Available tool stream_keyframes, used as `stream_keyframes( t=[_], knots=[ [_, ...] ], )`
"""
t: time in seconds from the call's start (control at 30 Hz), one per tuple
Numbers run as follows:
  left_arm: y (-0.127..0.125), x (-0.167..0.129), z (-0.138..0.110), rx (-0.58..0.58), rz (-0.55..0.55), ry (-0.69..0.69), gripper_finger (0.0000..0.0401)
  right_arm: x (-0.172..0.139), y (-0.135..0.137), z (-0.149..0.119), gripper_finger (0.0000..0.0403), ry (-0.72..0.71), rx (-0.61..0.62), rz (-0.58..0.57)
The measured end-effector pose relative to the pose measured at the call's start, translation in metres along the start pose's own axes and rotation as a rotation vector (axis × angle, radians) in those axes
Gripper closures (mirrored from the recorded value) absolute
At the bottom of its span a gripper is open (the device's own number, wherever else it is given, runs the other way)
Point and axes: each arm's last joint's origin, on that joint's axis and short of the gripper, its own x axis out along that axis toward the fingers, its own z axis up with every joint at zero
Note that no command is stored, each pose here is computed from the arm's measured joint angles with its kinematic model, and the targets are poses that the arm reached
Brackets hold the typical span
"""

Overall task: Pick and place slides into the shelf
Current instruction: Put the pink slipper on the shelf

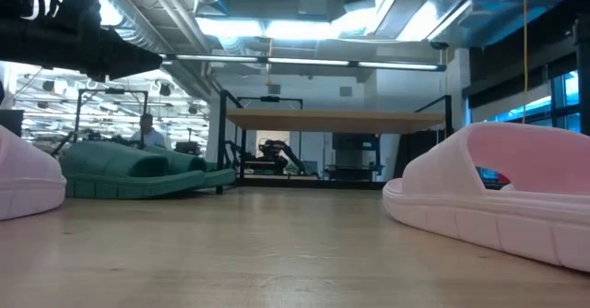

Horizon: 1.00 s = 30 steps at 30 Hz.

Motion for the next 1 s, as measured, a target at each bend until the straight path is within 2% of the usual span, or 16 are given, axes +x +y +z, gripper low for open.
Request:
stream_keyframes(
  t=[0.17,0.4,0.5,0.63,0.83,1.0],
  knots=[
    [0.0,0.0,0.0,0.0,0.0,0.0,0.0237,0.029,0.037,0.031,0.0161,0.164,0.062,0.238],
    [0.0,0.0,0.0,-0.001,0.0,0.0,0.0237,0.049,0.117,0.05,0.0161,0.349,0.058,0.435],
    [0.0,0.0,0.0,0.0,0.0,0.0,0.0237,0.052,0.15,0.045,0.0161,0.425,0.089,0.434],
    [0.0,0.0,0.0,0.0,0.0,0.0,0.0237,0.053,0.186,0.033,0.0161,0.508,0.135,0.371],
    [0.0,0.0,0.0,0.0,0.0,0.0,0.0237,0.053,0.226,0.016,0.0161,0.605,0.244,0.336],
    [0.0,0.0,0.0,0.0,0.0,0.0,0.0237,0.055,0.251,-0.001,0.0161,0.667,0.23,0.321]
  ],
)
